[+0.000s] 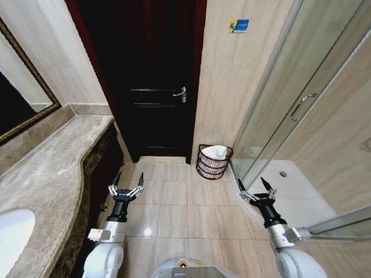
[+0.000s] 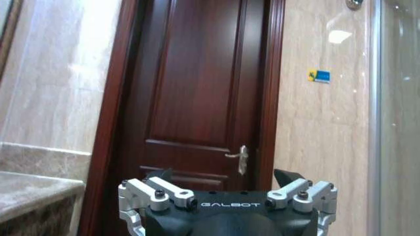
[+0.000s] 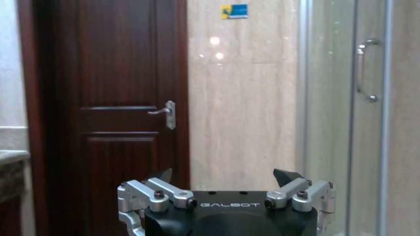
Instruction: Discard the used towel into the hamper.
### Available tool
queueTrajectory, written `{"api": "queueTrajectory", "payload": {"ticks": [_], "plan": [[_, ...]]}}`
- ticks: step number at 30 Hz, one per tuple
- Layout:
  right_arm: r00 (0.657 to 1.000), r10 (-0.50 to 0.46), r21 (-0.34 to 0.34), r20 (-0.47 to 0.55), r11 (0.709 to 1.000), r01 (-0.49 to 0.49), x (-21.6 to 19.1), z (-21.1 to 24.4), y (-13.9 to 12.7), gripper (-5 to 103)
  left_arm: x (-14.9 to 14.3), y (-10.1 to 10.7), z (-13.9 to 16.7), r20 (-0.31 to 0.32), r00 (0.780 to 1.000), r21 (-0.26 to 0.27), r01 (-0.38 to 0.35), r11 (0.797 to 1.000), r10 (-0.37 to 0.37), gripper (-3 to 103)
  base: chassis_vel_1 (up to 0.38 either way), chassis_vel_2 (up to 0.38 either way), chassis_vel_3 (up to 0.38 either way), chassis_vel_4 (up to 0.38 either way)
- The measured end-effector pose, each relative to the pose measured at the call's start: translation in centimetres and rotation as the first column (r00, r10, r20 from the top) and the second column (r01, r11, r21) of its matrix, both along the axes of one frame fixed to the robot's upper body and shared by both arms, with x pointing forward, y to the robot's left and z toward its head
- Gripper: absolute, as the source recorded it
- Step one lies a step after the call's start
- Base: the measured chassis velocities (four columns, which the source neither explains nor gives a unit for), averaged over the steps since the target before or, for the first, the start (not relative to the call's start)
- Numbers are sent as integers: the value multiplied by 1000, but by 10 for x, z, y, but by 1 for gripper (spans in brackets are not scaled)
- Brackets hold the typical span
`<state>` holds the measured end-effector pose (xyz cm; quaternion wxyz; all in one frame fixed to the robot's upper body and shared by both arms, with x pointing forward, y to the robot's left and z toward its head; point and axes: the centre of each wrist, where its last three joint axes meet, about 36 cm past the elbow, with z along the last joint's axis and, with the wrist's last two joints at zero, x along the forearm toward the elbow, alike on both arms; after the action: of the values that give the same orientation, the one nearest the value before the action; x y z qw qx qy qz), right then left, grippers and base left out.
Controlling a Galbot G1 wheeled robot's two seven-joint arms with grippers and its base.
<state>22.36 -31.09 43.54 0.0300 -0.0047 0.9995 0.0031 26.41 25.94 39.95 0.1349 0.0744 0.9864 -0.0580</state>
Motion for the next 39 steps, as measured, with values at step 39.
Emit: {"api": "queueTrajectory", "payload": {"ticks": [39], "plan": [[1000,-14,-10,-9,1000,14,3,19,4,100,16,3,21,-40,999,23,16,1000,-15,100,0,0,0,0]]}}
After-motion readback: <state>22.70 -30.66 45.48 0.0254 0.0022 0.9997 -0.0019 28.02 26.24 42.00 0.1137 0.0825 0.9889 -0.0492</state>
